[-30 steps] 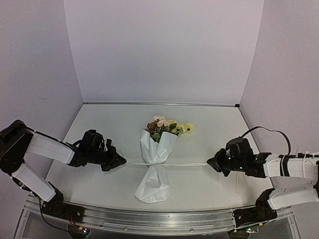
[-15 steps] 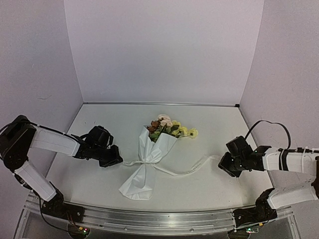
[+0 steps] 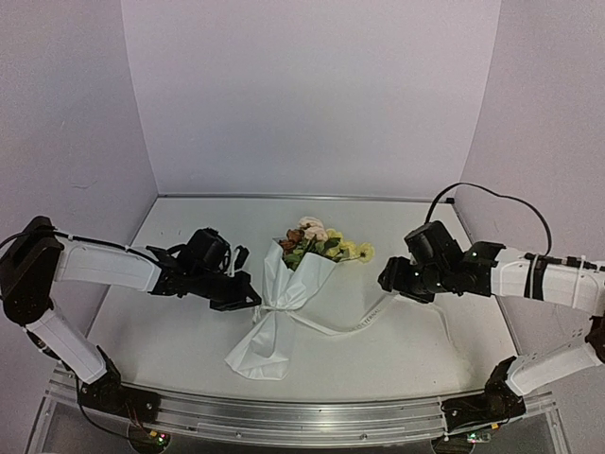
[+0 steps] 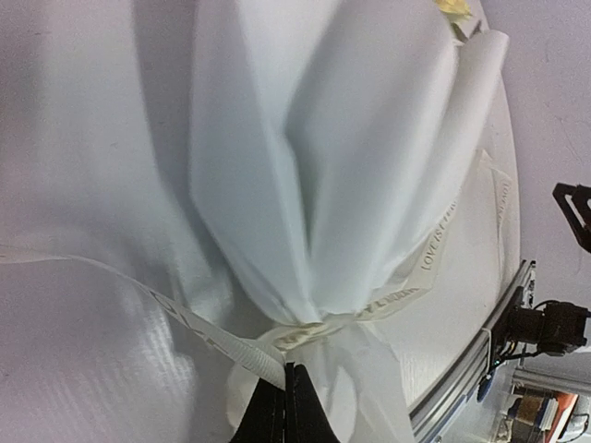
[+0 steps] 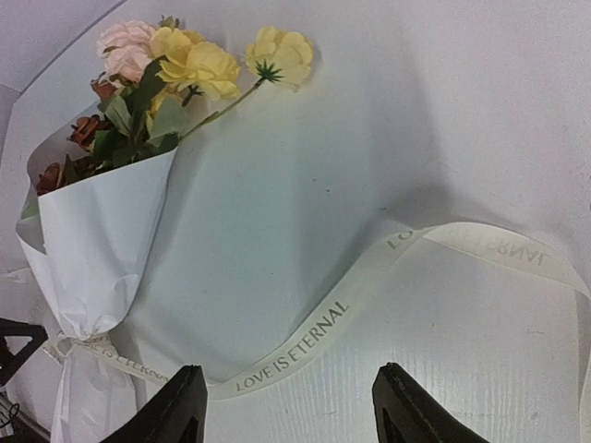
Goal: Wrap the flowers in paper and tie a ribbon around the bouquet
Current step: Tie the ribbon around the folded bouquet, then pass from the left arm to the right
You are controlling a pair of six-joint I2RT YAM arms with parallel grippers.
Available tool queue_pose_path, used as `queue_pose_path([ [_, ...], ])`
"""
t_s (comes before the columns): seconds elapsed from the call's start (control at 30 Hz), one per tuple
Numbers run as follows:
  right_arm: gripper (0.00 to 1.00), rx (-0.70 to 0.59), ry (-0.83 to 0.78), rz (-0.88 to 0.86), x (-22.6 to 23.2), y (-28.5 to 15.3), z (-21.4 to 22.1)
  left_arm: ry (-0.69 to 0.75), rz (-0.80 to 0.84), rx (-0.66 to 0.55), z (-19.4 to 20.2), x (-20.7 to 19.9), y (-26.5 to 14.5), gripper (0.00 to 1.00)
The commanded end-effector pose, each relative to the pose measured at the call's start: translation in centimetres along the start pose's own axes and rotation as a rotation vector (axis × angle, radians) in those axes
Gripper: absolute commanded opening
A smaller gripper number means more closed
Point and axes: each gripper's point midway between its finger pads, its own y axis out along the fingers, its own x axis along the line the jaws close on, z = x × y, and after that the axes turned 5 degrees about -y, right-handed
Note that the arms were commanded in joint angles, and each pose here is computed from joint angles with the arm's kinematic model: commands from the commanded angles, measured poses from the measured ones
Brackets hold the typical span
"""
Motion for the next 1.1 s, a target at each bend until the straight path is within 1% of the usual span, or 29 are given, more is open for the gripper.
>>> queue_pose_path([
  [0.0, 0.64, -0.019, -0.098, -0.073, 3.5, -0.7, -1.6, 0.099, 0.103, 0.015, 0.3, -5.0, 0.5, 0.00],
  [0.1, 0.65, -0.010, -0.167, -0.112, 5.6, -0.9, -1.5, 0.138, 0.154, 0.021, 1.2, -7.6, 0.5, 0.00],
  [0.17, 0.66, -0.002, -0.190, -0.129, 6.7, -0.7, -1.4, 0.171, 0.160, 0.005, 1.5, -9.1, 0.1, 0.00],
  [0.3, 0.67, 0.017, -0.199, -0.144, 7.8, 0.0, -1.4, 0.206, 0.193, 0.009, 1.5, -10.5, 0.2, 0.01],
  [0.37, 0.67, 0.009, -0.197, -0.148, 8.3, 0.1, -1.6, 0.236, 0.229, 0.006, 1.2, -12.1, 0.2, 0.01],
  [0.47, 0.67, 0.003, -0.193, -0.147, 8.6, 0.4, -1.9, 0.249, 0.211, 0.003, 0.4, -13.0, 0.8, 0.01],
  [0.53, 0.68, -0.002, -0.186, -0.145, 8.6, 0.5, -2.0, 0.257, 0.210, 0.000, 0.2, -13.2, 1.1, 0.05],
  [0.7, 0.69, 0.004, -0.170, -0.141, 8.6, 0.8, -1.8, 0.284, 0.178, 0.023, 0.2, -12.9, 2.2, 0.11],
  [0.9, 0.70, 0.015, -0.161, -0.163, 8.9, 1.3, -1.5, 0.326, 0.157, 0.007, -0.4, -12.8, 1.6, 0.28],
  [1.07, 0.70, 0.010, -0.150, -0.198, 9.6, 1.4, -1.3, 0.368, 0.172, 0.009, -0.9, -13.3, 1.0, 0.31],
])
